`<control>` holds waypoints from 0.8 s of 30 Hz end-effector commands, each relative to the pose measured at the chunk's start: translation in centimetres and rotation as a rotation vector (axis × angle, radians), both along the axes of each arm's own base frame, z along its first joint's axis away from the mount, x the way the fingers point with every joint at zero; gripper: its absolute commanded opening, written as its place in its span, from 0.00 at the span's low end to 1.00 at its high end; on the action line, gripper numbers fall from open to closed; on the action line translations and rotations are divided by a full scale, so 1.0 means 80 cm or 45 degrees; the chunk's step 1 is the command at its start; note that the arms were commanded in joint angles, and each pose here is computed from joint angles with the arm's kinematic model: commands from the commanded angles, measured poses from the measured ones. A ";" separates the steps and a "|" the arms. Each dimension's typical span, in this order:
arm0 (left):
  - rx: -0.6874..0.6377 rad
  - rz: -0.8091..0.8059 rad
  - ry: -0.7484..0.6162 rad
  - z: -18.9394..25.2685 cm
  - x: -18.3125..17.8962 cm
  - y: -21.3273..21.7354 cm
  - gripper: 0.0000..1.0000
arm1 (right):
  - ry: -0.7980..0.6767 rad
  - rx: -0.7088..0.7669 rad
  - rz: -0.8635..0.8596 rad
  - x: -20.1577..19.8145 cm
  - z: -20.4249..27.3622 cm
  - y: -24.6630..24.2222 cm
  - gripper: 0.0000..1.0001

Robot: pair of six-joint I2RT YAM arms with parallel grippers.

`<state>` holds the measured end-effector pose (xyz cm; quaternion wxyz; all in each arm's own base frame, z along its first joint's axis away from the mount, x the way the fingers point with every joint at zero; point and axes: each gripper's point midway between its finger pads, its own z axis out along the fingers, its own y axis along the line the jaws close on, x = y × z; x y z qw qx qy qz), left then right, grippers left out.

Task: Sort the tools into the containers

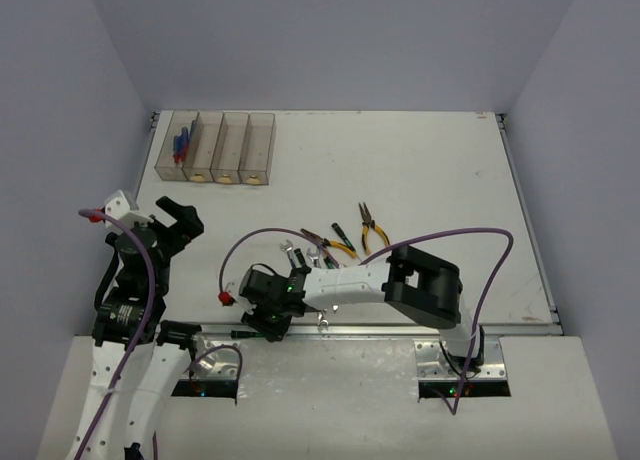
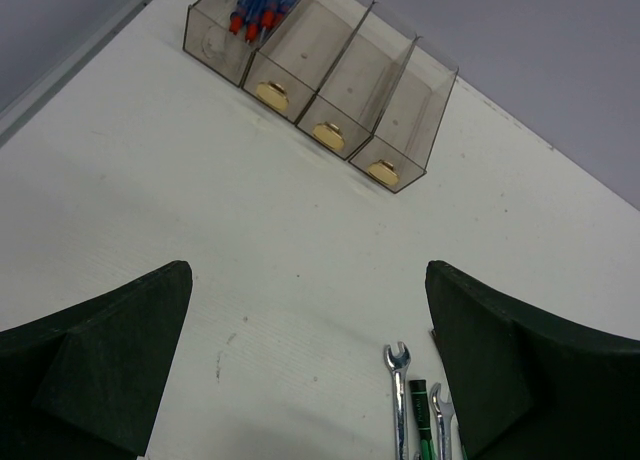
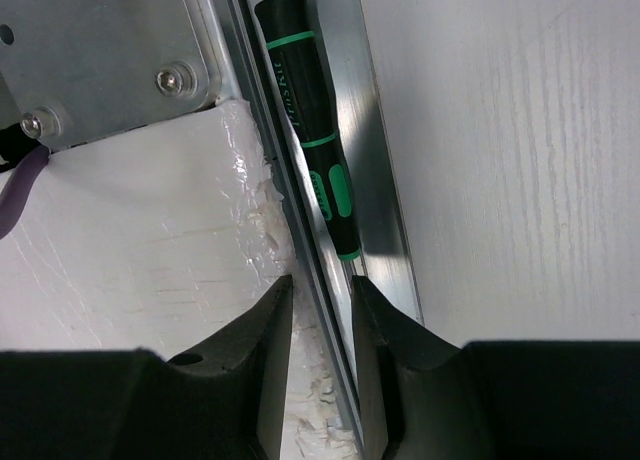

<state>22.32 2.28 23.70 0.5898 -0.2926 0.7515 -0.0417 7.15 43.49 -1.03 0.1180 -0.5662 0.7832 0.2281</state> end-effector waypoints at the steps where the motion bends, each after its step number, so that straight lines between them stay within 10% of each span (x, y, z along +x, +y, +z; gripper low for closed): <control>1: -0.004 -0.015 -0.103 0.030 0.003 -0.003 1.00 | -0.036 0.032 0.026 0.000 -0.009 0.021 0.30; 24: -0.003 -0.015 -0.111 0.032 0.001 -0.003 1.00 | 0.067 0.029 0.155 -0.012 -0.007 0.026 0.31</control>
